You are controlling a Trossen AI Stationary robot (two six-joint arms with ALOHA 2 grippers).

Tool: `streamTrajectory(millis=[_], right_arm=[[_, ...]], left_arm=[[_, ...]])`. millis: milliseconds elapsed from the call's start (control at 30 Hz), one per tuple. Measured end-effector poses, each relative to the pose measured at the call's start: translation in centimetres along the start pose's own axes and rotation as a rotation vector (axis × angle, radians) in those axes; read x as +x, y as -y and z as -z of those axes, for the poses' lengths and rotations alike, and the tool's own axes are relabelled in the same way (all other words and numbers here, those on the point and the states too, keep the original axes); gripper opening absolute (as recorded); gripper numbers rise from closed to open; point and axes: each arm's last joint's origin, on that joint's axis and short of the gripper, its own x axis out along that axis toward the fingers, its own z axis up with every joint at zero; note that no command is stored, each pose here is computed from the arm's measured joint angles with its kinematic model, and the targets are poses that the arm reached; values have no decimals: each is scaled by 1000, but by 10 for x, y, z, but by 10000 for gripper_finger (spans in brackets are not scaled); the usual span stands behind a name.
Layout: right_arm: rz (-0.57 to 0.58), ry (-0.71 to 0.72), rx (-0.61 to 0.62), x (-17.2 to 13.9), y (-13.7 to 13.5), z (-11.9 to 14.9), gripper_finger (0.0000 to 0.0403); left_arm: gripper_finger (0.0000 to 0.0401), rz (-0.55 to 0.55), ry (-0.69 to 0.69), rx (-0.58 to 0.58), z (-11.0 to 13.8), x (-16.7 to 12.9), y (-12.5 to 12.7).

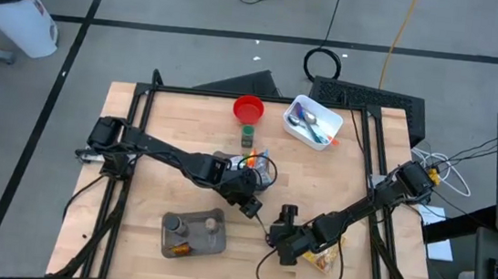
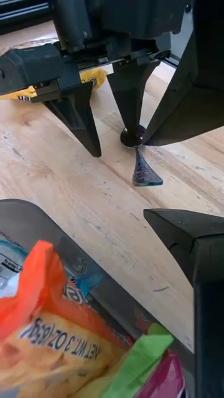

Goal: Pick & Place Food Item
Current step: Put the purple spoon into the white bin

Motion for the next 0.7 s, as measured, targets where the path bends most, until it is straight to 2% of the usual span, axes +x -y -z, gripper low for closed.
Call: streamTrajectory(millis=[233,333,700], right_arm=[[-5,15,-21,0,0,-2,292],[-6,15,-15,1,1,-2,292],[-7,15,-20,1,2,-3,292]], left_arm=[[182,-4,-48,-18,2,15,-4],[182,39,-91,-29,3,25,-4],[181,51,-78,-47,0,25,-4]])
